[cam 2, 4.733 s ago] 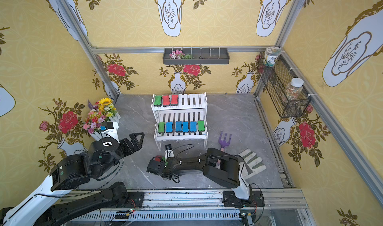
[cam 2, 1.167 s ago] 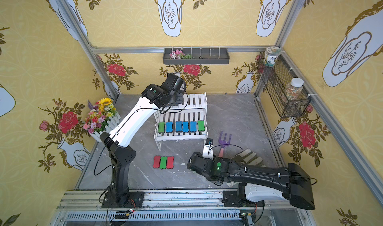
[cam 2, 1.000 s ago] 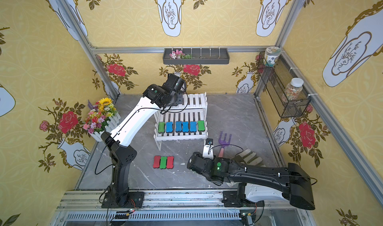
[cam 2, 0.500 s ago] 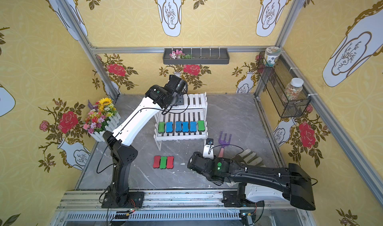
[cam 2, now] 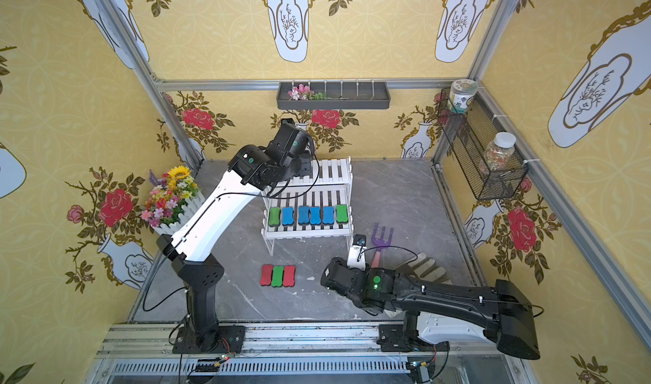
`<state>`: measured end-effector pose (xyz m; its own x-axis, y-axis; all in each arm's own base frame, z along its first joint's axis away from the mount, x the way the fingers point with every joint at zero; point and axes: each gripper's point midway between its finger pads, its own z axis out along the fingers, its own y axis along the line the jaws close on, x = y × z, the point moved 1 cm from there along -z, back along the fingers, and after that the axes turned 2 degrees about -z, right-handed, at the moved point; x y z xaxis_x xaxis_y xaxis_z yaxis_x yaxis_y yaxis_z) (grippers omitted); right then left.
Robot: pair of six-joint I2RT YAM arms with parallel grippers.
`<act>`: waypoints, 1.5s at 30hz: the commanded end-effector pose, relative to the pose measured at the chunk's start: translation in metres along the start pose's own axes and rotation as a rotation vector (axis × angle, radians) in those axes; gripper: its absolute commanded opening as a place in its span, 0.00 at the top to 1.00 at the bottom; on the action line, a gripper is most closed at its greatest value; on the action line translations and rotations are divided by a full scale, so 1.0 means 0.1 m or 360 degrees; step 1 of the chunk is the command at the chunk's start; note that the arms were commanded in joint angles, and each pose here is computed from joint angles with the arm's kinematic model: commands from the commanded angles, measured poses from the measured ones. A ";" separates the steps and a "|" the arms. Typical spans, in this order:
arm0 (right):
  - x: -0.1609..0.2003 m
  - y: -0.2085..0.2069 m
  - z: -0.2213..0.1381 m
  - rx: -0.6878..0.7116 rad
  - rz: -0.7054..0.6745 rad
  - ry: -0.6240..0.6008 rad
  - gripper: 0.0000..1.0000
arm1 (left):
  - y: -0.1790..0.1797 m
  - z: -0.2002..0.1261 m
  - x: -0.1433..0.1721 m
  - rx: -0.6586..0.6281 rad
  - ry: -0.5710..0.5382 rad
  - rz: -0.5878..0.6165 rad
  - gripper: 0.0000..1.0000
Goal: Remove the whiteboard erasers from the shelf
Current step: Pick up the whiteboard eraser from the shelf, then place the whiteboard eraser at the center of the board.
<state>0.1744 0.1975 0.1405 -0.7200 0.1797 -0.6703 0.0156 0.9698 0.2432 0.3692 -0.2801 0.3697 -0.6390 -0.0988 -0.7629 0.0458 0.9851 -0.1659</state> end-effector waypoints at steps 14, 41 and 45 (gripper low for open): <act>-0.07 -0.30 -0.11 0.0032 0.0086 -0.0091 0.41 | 0.51 -0.62 2.31 -0.0119 0.0290 -0.0302 0.64; -0.53 -0.89 -0.66 0.0109 0.0256 -0.0360 0.41 | 0.20 0.65 3.68 -0.0167 0.0843 -0.0124 0.67; -0.54 -0.90 -0.67 0.0105 0.0265 -0.0363 0.41 | 0.30 0.68 3.74 -0.0246 0.0853 -0.0071 0.68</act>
<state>0.1639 0.0933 0.1982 -0.5494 0.3535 -0.7571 0.1586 0.9337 0.3209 0.1886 -0.3064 0.0428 -0.9294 -0.1260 -0.3470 -0.0899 0.9889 -0.1186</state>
